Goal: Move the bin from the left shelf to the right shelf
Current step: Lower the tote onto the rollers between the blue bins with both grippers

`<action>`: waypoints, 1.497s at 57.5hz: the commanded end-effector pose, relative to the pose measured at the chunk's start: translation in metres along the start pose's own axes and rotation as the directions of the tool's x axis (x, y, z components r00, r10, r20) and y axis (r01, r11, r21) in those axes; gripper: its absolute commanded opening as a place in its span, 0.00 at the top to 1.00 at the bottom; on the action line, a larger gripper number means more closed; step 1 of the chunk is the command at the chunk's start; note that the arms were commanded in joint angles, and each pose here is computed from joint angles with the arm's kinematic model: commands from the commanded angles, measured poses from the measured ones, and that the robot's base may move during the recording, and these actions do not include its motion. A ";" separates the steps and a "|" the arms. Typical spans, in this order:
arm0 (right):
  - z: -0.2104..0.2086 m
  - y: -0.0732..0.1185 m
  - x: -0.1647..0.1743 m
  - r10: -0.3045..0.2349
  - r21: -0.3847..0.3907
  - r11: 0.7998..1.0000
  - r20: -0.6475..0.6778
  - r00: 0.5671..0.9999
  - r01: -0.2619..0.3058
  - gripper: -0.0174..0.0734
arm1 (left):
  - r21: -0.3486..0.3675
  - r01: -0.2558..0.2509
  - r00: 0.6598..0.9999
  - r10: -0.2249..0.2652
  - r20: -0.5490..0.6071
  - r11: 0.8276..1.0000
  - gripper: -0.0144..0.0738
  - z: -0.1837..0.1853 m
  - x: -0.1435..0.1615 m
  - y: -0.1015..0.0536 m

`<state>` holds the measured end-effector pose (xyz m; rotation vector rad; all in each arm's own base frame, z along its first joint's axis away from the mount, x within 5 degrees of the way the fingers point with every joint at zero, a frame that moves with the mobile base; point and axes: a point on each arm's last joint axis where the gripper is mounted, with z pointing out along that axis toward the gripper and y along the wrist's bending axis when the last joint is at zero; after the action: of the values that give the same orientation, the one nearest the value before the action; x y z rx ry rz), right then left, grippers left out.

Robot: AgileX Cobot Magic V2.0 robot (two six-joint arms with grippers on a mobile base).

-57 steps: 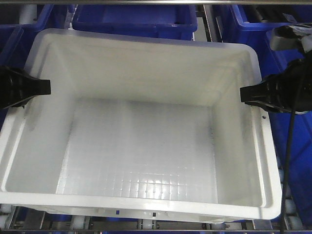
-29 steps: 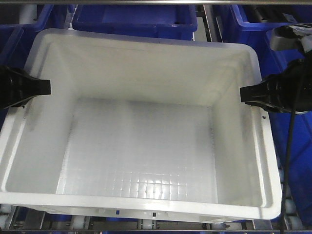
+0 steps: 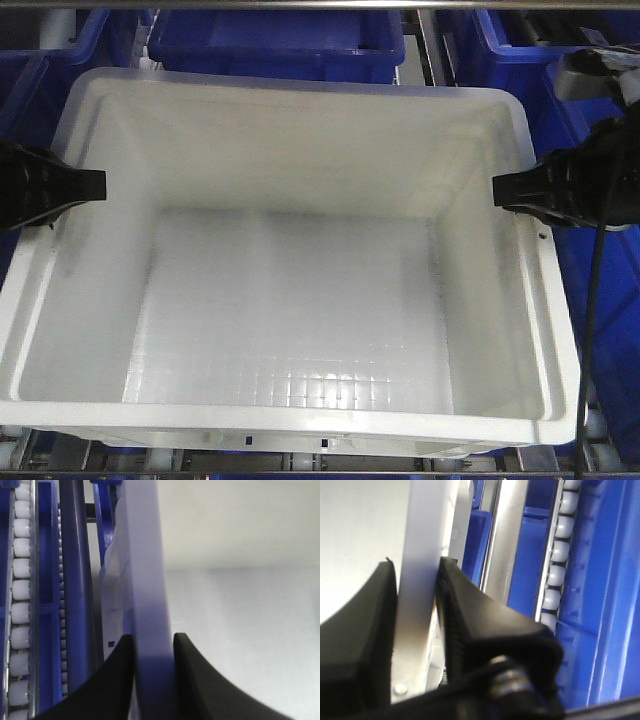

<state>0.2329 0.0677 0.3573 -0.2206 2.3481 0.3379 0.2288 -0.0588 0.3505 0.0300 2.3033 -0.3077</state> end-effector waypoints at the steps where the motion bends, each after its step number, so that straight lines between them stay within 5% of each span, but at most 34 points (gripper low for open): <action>1: -0.021 0.002 -0.023 -0.025 0.008 1.000 0.212 0.977 0.023 0.81 | 0.031 -0.016 0.990 0.011 0.144 0.999 0.84 -0.010 -0.019 -0.005; 86: -0.010 -0.002 -0.025 -0.052 0.038 0.998 0.202 0.978 0.045 0.81 | -0.009 -0.053 0.992 0.053 0.117 0.999 0.84 0.004 -0.019 -0.002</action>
<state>0.2426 0.0682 0.3519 -0.2224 2.3412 0.3122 0.2395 -0.0605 0.3381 0.0313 2.3564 -0.2853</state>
